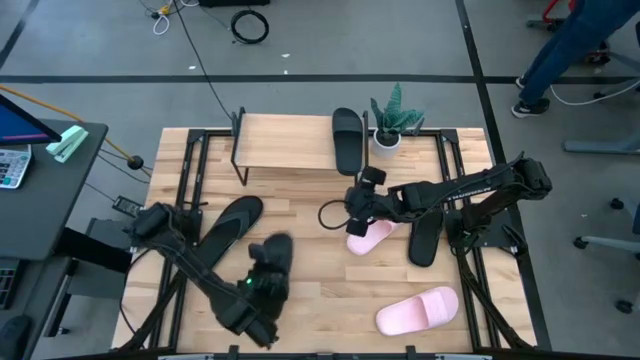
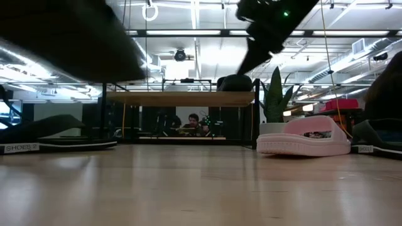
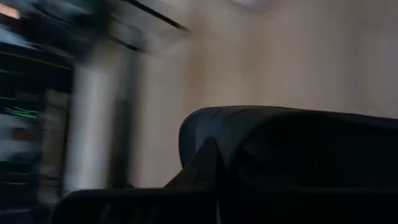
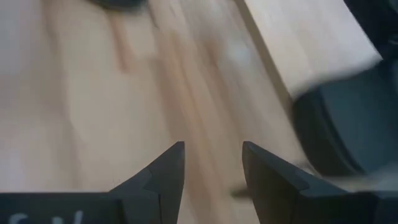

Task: Pick and place slides into the shelf
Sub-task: Put the bottom black slide on the shelf

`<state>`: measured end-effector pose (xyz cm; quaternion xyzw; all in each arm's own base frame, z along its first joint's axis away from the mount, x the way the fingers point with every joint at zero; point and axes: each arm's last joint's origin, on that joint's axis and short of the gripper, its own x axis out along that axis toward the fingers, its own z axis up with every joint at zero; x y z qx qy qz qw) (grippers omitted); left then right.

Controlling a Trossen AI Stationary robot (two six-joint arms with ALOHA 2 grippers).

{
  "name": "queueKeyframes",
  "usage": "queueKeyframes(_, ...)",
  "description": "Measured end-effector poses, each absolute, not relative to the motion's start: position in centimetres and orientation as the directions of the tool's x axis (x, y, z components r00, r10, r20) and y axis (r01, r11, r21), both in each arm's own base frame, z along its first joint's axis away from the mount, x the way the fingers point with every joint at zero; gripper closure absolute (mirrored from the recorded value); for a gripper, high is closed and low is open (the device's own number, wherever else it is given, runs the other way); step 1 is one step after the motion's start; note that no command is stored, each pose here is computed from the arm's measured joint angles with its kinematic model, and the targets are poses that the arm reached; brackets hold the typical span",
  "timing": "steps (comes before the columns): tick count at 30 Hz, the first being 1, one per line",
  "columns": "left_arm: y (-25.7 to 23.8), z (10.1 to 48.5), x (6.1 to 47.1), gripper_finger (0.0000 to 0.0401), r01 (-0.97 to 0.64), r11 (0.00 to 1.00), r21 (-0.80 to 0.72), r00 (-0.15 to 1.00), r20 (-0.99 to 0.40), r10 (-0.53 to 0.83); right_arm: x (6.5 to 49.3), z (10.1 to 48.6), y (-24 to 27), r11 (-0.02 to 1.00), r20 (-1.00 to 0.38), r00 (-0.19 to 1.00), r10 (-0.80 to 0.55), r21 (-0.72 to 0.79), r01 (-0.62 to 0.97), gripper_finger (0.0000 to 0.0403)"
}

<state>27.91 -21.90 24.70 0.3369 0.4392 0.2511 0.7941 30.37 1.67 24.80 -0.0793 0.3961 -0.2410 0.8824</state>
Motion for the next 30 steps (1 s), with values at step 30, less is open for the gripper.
queueKeyframes(30, 5.5, 31.5, 42.2, 0.039, -0.013, 0.546, 0.838, 0.369, -0.504, 0.781, 26.4, 26.1, 0.7, 0.701, -0.626, 0.362, -0.691, -0.457, 0.548, 0.0236)
